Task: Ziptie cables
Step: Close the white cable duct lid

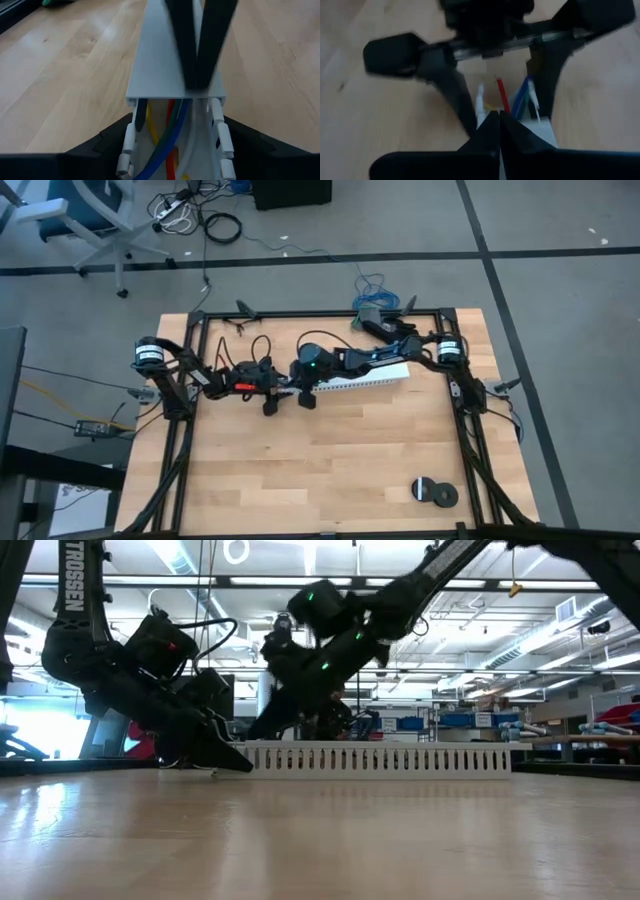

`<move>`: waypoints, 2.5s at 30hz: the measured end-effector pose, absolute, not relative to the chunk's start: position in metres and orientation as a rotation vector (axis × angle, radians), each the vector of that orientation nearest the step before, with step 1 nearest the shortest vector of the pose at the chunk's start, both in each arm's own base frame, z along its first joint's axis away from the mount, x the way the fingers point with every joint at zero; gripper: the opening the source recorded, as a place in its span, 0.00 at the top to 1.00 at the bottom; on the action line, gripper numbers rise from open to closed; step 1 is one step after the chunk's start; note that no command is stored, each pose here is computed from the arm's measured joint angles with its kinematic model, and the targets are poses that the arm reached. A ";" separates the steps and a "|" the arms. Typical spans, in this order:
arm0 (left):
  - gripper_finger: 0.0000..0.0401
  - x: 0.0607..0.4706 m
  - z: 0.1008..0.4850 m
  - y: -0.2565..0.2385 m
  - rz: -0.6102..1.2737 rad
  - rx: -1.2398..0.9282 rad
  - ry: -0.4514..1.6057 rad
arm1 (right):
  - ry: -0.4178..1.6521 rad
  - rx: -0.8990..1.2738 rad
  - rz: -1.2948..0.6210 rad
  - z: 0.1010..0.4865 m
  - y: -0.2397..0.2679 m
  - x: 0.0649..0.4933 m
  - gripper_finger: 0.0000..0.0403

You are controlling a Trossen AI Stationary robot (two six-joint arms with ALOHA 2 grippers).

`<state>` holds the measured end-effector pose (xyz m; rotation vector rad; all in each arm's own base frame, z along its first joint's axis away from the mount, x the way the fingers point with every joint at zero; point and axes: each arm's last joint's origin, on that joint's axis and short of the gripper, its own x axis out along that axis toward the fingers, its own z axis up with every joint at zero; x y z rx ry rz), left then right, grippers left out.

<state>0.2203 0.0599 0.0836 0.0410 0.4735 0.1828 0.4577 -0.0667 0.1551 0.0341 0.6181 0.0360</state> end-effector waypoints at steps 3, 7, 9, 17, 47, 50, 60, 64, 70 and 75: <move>0.36 0.220 0.083 0.060 0.179 0.039 0.478 | 0.597 -0.033 -0.001 0.178 -0.058 0.447 1.00; 0.36 0.220 0.083 0.060 0.179 0.039 0.480 | 0.606 -0.055 -0.079 0.198 -0.050 0.421 1.00; 0.36 0.220 0.083 0.060 0.179 0.040 0.479 | 0.665 -0.009 -0.130 0.191 -0.052 0.403 1.00; 0.36 0.220 0.083 0.060 0.177 0.039 0.477 | 0.641 0.221 -0.040 0.133 -0.079 0.420 1.00; 0.36 0.220 0.083 0.059 0.179 0.008 0.472 | 0.582 0.070 0.019 0.145 -0.067 0.453 1.00; 0.36 0.221 0.083 0.059 0.182 -0.003 0.469 | 0.554 -0.010 0.016 0.167 -0.059 0.449 1.00; 0.36 0.222 0.084 0.060 0.183 -0.005 0.464 | 0.611 -0.005 -0.041 0.208 -0.049 0.411 1.00; 0.36 0.222 0.084 0.060 0.183 -0.004 0.461 | 0.742 0.031 -0.136 0.179 -0.059 0.403 1.00; 0.36 0.221 0.084 0.060 0.188 0.000 0.460 | 0.679 0.134 -0.028 0.145 -0.072 0.431 1.00; 0.36 0.221 0.084 0.060 0.194 -0.002 0.459 | 0.634 0.061 0.011 0.150 -0.073 0.452 1.00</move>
